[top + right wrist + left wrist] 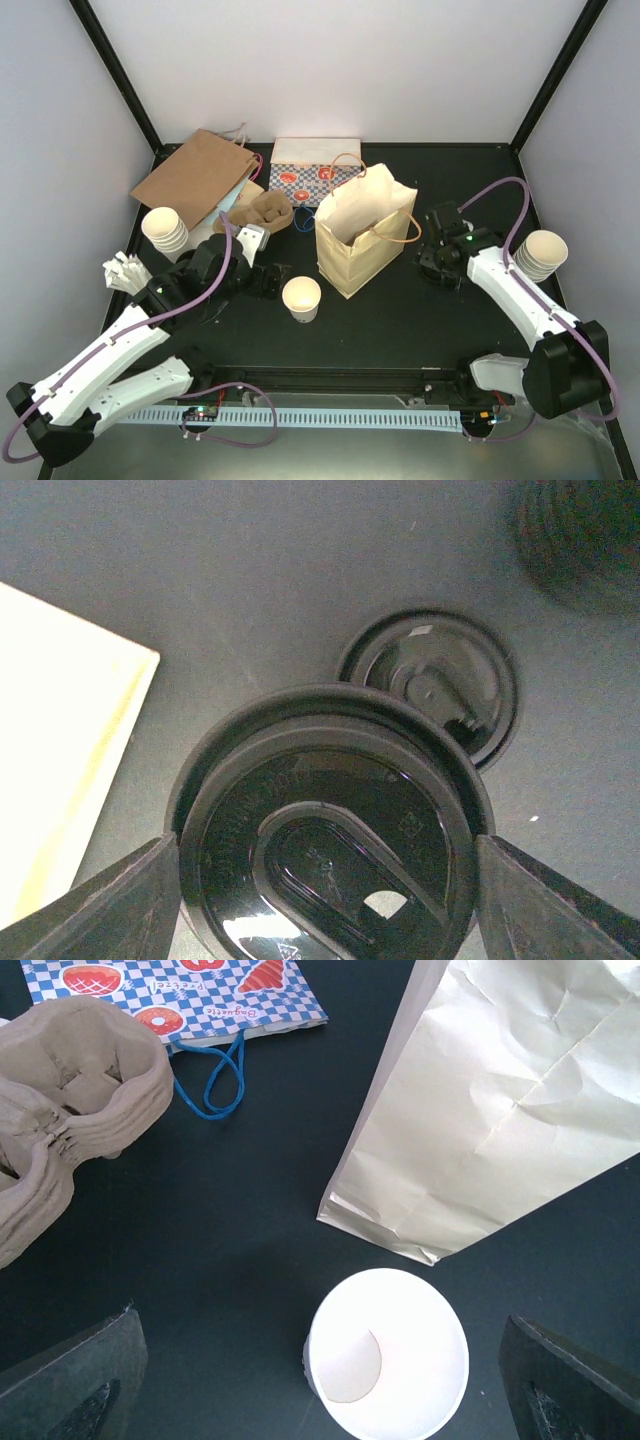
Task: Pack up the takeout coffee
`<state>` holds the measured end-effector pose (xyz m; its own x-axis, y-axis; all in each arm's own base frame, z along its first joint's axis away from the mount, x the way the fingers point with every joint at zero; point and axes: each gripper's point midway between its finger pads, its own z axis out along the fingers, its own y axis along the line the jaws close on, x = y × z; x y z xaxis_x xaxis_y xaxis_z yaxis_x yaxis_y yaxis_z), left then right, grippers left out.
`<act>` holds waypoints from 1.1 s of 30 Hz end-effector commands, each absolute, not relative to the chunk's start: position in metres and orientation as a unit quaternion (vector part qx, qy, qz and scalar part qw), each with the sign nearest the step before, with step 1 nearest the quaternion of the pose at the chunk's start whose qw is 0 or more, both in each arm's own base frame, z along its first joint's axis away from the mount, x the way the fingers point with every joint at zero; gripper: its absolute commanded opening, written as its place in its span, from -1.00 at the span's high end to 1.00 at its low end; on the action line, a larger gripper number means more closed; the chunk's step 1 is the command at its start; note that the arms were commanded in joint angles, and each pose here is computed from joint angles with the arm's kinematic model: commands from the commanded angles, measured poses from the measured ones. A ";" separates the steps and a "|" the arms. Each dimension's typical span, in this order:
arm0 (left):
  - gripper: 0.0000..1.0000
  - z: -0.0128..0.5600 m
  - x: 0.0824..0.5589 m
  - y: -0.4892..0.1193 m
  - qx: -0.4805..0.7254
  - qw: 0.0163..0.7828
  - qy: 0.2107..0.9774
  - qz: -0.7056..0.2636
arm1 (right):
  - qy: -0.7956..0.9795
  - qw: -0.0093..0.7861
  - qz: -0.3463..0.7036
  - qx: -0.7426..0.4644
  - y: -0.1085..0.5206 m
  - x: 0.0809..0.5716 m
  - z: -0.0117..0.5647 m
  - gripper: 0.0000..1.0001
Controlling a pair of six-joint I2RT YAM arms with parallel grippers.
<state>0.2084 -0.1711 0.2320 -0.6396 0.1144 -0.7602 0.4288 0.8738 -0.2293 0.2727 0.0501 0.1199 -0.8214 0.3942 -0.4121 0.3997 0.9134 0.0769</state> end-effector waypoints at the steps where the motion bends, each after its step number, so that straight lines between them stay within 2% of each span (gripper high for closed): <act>1: -0.97 0.248 0.209 -0.173 0.149 0.406 0.876 -0.213 | 0.966 0.157 0.018 0.205 0.070 0.249 0.094 -0.58; 7: -0.97 0.241 0.209 -0.176 0.150 0.400 0.877 -0.219 | 0.961 0.203 0.020 0.188 0.073 0.225 0.090 -0.64; 11: -0.97 0.242 0.210 -0.183 0.157 0.391 0.878 -0.226 | 0.971 0.157 0.030 0.178 0.080 0.210 0.076 -0.69; 16: -0.97 0.243 0.212 -0.187 0.159 0.390 0.877 -0.232 | 0.970 0.170 0.012 0.175 0.073 0.213 0.074 -0.79; 19: -0.97 0.246 0.211 -0.187 0.158 0.391 0.876 -0.235 | 0.970 0.175 0.005 0.171 0.073 0.219 0.083 -0.68; 25: -0.97 0.247 0.211 -0.183 0.152 0.397 0.875 -0.231 | 0.975 0.169 0.028 0.142 0.083 0.217 0.094 -0.70; 27: -0.97 0.245 0.212 -0.183 0.149 0.395 0.877 -0.229 | 0.976 0.167 0.037 0.136 0.085 0.212 0.094 -0.77; 30: -0.98 0.241 0.213 -0.185 0.148 0.390 0.879 -0.230 | 0.975 0.178 0.038 0.130 0.082 0.212 0.086 -0.99; 33: -0.97 0.239 0.213 -0.188 0.150 0.385 0.880 -0.233 | 0.974 0.176 0.003 0.141 0.075 0.219 0.080 -1.00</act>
<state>0.2069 -0.1817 0.2223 -0.6788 0.1257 -0.7235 0.4394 0.8589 -0.2630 0.2126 0.0798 0.0871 -0.9010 0.2829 -0.3288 0.2619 0.9591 0.1075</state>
